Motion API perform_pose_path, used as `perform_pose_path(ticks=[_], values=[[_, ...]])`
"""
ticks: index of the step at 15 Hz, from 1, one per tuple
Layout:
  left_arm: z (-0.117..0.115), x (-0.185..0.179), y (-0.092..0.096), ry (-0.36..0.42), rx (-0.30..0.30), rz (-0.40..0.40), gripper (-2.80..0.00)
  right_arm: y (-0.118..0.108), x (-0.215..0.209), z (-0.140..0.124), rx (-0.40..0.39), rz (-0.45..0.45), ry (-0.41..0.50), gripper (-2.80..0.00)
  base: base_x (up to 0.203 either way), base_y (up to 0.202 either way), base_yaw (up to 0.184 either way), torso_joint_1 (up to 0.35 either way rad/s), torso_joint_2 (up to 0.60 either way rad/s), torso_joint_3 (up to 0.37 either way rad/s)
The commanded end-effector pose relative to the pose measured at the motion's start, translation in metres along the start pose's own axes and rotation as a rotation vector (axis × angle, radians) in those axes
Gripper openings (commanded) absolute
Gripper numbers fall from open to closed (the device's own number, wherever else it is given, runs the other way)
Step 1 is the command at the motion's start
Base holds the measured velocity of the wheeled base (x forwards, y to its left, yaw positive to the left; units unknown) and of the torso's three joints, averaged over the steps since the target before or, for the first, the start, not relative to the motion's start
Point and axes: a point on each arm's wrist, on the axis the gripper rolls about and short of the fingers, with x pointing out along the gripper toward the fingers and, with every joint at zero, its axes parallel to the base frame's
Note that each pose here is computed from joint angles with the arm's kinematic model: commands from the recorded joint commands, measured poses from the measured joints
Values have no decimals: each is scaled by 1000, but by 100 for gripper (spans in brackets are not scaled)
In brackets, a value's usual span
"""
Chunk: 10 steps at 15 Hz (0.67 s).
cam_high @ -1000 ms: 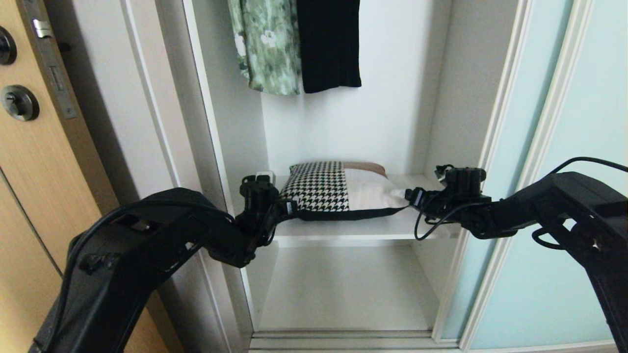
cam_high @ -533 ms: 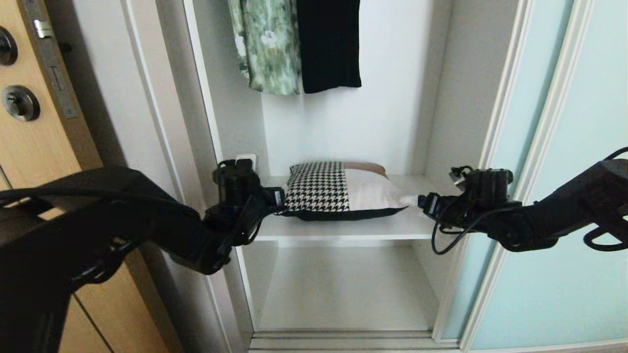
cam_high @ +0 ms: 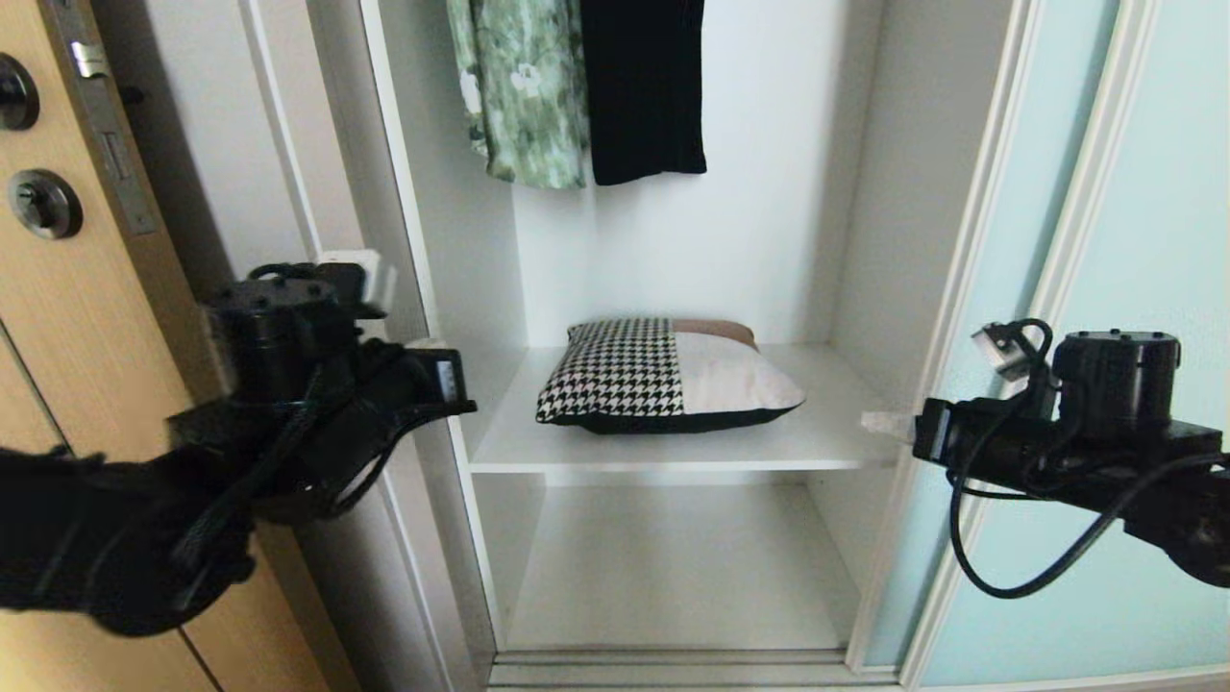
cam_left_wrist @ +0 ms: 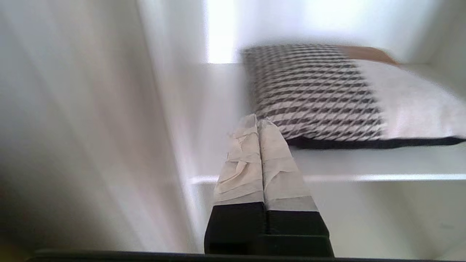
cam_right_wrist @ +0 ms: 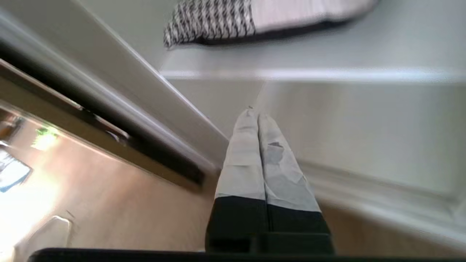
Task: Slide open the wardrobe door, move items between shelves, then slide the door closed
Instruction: Place the pillow on the higher shelf
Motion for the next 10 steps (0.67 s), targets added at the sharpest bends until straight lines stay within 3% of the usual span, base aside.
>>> perform_pose_path(ticks=[1,6,10], values=[[13,-56,24,-62,1,90,-280,20,-49,-12,-28,-21,-40,-280,0,0,0,0,0,0],[2,-144,67,-149,-35,251,-280,38,-117,-50,-51,-50,-91,-280,0,0,0,0,0,0],[-36,-200,99,-190,-52,421,-280,52,-169,-79,-86,-21,-169,-280,0,0,0,0,0,0]])
